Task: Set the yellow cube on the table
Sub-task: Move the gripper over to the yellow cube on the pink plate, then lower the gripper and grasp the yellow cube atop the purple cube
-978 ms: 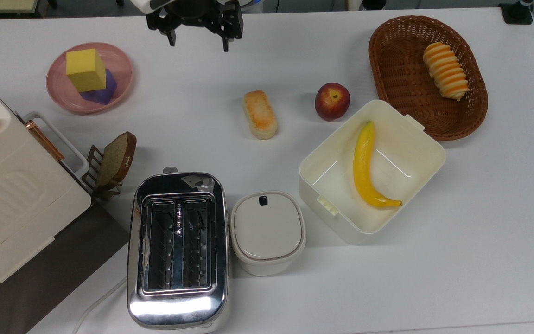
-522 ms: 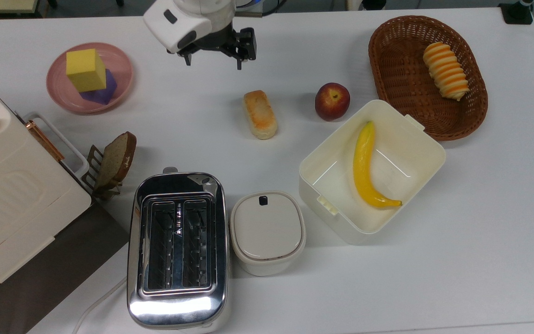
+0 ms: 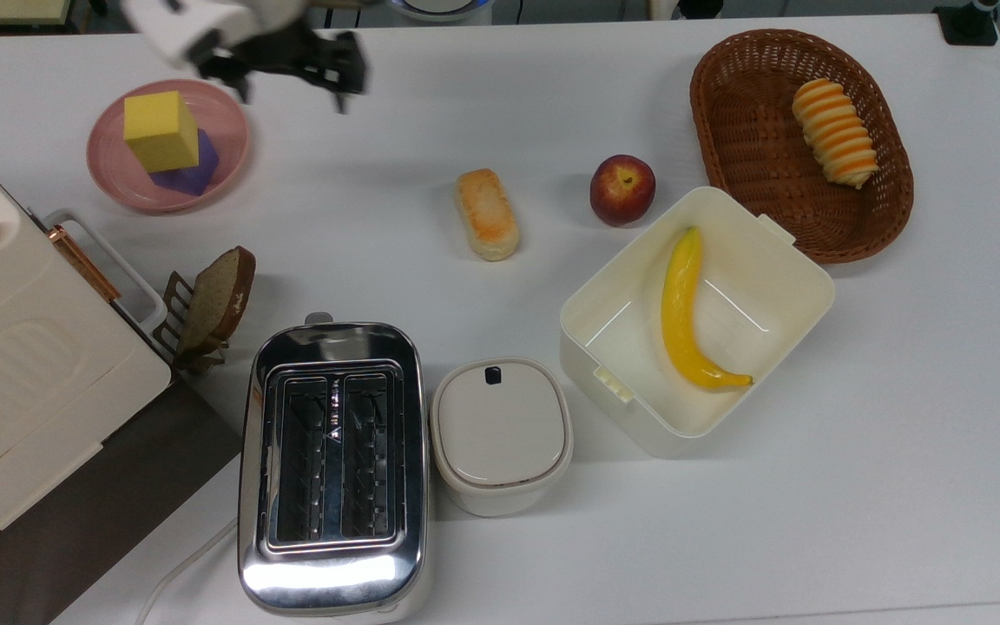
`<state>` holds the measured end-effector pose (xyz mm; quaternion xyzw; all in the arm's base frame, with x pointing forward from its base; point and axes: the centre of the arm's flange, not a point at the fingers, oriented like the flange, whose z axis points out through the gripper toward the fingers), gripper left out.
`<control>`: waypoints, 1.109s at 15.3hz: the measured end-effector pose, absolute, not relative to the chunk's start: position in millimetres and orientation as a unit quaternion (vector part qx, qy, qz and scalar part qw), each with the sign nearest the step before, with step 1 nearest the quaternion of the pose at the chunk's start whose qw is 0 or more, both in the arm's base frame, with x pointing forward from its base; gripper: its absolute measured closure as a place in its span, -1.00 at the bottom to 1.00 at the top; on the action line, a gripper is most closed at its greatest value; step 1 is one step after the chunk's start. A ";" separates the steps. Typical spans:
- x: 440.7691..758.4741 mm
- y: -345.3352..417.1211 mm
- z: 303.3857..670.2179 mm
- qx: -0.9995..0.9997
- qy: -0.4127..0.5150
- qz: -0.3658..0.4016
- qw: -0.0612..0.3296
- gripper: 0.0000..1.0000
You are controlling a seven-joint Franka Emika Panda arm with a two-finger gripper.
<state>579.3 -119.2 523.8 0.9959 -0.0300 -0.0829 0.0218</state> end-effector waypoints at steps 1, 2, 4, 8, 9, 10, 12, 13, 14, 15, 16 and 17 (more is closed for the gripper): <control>572.4 -146.3 524.7 0.996 -0.023 -0.084 0.021 -1.00; 564.8 -171.0 525.3 0.996 -0.017 -0.086 0.019 -1.00; 549.6 -211.9 524.5 0.996 -0.005 -0.090 0.017 -1.00; 532.0 -265.5 485.7 0.997 0.020 -0.072 0.028 -1.00; 531.8 -270.6 471.6 0.997 0.022 -0.069 0.036 -1.00; 533.1 -274.5 457.5 0.996 0.023 -0.068 0.046 -1.00; 536.2 -280.7 435.2 0.995 0.025 -0.073 0.060 -1.00; 537.5 -283.0 428.5 0.995 0.026 -0.075 0.064 -1.00; 538.1 -284.4 423.1 0.994 0.027 -0.077 0.066 -1.00; 538.3 -284.4 420.6 0.994 0.029 -0.078 0.067 -1.00; 538.2 -283.9 419.6 0.994 0.031 -0.079 0.066 -1.00; 538.0 -283.5 418.8 0.994 0.032 -0.080 0.065 -1.00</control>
